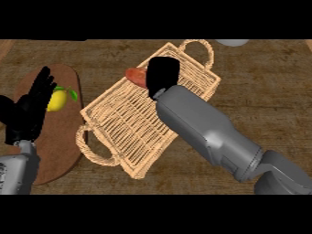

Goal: Pick the sweet potato from the placemat and place it in the basket

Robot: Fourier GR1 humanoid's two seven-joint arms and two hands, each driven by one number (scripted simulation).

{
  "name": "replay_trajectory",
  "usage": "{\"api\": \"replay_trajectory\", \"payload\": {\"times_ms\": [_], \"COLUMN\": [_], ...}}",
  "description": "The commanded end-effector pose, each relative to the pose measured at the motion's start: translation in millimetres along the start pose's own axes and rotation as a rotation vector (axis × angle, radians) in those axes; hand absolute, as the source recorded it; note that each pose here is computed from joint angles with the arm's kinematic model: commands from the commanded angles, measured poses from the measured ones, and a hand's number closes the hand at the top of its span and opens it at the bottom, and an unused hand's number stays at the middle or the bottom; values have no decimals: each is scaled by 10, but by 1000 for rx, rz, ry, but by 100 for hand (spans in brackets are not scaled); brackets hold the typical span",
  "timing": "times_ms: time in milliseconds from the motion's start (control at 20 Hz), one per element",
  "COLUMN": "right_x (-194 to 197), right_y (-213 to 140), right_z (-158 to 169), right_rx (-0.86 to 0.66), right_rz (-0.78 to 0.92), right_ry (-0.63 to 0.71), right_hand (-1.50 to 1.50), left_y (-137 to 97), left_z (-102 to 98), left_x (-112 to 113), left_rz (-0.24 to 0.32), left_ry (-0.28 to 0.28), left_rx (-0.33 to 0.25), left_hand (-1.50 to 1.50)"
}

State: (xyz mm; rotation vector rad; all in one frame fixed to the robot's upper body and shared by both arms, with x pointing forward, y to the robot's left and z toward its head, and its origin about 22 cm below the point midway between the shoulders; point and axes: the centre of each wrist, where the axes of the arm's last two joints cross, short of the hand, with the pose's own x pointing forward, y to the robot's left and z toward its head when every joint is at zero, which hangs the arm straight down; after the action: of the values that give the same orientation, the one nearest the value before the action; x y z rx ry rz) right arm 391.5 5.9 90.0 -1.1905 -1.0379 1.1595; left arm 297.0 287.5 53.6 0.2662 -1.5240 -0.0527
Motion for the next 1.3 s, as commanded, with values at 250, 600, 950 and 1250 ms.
{"api": "replay_trajectory", "payload": {"times_ms": [250, 600, 950, 1250], "right_x": [39, 79, -131, -501], "right_y": [-41, -209, -458, -485], "right_z": [58, 109, 28, 145], "right_rx": [-28, -198, -264, -274], "right_rz": [-115, -451, -731, -937], "right_ry": [64, 38, 150, 199], "right_hand": [-150, -150, -150, -150], "left_y": [-191, -117, 108, 186], "left_z": [-1, 34, 145, 195], "left_x": [-9, -102, -118, -264], "left_rz": [0, 14, 4, 14], "left_ry": [-10, 17, 36, 42], "left_rx": [6, 5, 37, 71], "left_hand": [0, 0, 0, 0]}}
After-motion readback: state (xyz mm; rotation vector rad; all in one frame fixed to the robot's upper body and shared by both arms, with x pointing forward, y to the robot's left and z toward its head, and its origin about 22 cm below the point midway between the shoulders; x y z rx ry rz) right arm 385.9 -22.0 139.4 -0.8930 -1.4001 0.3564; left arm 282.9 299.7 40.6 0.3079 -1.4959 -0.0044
